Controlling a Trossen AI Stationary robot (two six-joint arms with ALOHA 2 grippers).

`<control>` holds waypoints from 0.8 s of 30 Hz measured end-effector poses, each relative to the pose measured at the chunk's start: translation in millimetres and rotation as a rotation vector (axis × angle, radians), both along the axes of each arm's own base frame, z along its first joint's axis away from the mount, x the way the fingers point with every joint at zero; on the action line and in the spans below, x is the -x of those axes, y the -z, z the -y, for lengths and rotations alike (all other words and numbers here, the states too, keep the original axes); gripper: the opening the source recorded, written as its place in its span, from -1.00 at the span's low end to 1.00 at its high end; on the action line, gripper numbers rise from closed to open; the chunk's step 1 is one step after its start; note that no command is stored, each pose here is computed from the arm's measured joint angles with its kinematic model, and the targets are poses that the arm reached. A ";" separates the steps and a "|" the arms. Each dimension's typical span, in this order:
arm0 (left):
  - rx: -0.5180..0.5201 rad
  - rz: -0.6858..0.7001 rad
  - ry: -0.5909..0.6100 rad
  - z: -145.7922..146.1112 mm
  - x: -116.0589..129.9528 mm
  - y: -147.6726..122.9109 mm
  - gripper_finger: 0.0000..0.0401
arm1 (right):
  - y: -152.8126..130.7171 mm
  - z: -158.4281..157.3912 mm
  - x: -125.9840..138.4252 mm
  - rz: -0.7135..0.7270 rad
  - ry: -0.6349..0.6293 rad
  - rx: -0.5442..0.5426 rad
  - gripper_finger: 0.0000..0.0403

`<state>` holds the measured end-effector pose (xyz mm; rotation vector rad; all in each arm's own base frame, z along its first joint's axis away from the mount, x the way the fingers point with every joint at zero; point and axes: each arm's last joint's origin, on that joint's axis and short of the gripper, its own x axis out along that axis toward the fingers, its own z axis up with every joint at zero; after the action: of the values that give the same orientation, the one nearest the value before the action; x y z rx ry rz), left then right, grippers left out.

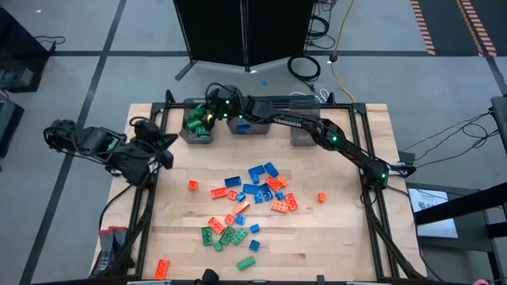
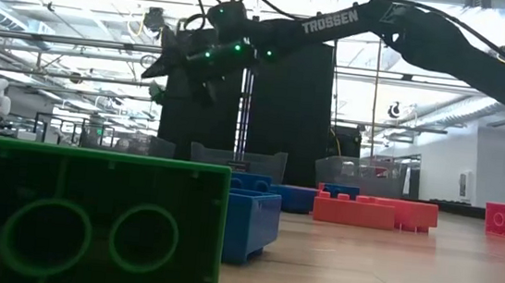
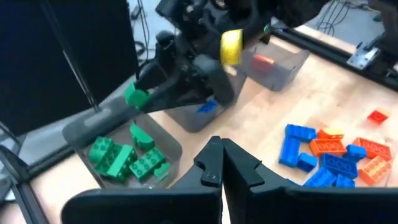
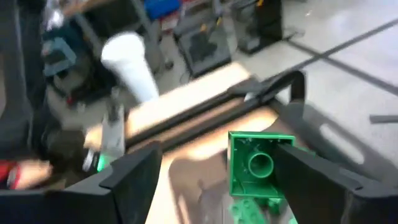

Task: Sort blocks
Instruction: Put the green game piece into the left black bin

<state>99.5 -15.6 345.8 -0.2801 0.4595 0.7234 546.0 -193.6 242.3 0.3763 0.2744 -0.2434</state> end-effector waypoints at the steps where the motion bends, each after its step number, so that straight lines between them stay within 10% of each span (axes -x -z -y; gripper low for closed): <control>1: 0.009 0.000 -0.003 0.4 -0.9 2.5 -1.00 | 1.2 -2.5 0.5 -0.028 -0.010 -0.001 0.45; 16: 0.038 -0.083 -0.050 -2.7 -5.4 29.8 -1.00 | 4.6 -29.8 -2.1 -0.103 -0.176 -0.054 0.42; 24: 0.087 -0.054 0.044 -3.8 4.7 13.3 -1.00 | -77.4 -103.6 43.1 -0.275 -0.516 0.050 0.42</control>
<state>94.8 -11.8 332.5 -0.3320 0.5482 0.6703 502.9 -90.0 319.7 0.2113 0.6226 0.2083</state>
